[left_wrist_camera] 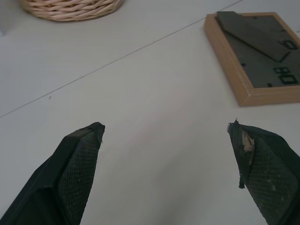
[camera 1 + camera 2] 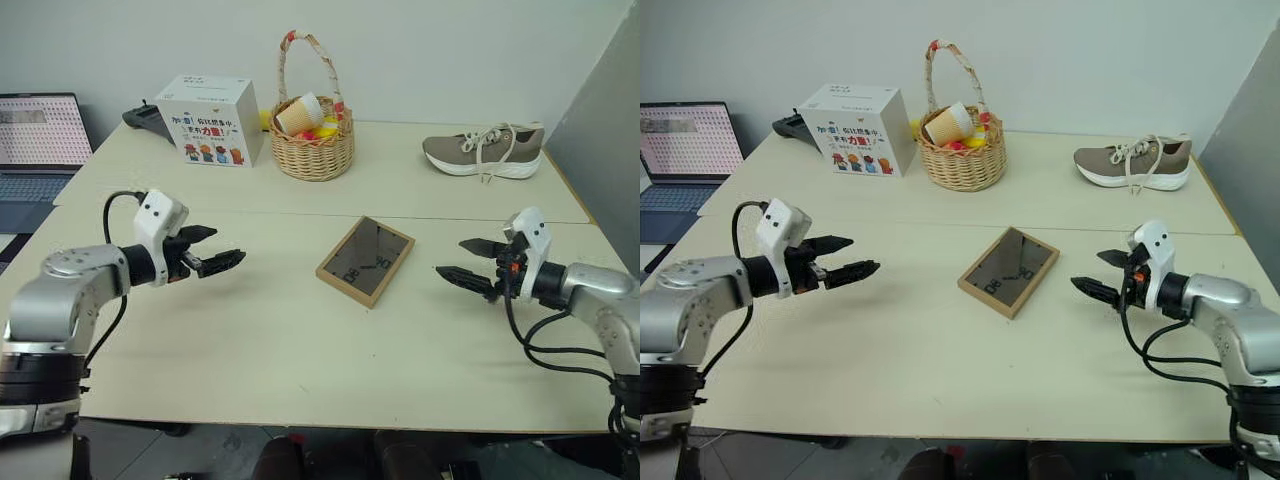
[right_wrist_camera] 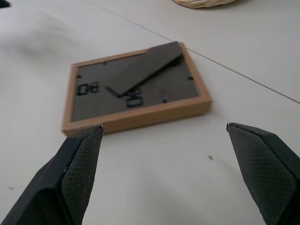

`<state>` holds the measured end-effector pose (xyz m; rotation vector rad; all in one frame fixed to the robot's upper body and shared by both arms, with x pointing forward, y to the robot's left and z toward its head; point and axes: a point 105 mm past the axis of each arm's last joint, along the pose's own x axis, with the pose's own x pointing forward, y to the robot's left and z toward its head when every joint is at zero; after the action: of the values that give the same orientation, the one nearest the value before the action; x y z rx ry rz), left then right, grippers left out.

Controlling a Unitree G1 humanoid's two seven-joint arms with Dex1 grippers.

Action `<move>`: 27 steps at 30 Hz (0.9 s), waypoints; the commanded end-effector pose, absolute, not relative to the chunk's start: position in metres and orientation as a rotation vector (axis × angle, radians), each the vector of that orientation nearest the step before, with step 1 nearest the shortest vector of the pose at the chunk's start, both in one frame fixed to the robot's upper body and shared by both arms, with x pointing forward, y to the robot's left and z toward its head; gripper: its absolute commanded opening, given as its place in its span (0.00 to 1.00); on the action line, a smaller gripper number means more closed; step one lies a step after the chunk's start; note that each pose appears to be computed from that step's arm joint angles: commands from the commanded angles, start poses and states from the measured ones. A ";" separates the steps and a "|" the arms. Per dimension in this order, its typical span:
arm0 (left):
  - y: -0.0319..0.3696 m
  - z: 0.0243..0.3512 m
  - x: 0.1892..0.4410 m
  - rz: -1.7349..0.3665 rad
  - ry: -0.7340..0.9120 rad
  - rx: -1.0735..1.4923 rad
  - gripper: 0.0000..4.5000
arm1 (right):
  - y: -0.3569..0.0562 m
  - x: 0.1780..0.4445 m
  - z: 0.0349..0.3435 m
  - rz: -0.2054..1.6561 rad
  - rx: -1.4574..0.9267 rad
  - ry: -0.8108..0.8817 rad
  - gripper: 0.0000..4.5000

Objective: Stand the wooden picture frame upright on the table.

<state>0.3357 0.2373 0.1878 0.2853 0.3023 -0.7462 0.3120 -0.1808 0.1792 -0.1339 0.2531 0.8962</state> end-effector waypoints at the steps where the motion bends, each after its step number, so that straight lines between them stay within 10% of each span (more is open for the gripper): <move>1: 0.235 0.204 0.338 -0.772 0.261 0.369 1.00 | -0.176 0.307 0.196 0.934 -0.183 0.210 0.99; 10: 0.212 0.193 0.373 -0.729 0.165 0.292 0.92 | -0.191 0.331 0.174 0.696 -0.173 0.186 1.00; 27: 0.106 0.141 0.426 -0.779 0.234 0.307 0.06 | -0.160 0.386 0.132 0.426 -0.181 0.178 0.00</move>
<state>0.4209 0.1109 0.1244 0.2652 0.2839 -0.7836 0.3788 -0.1643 0.1126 -0.1544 0.2488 0.4359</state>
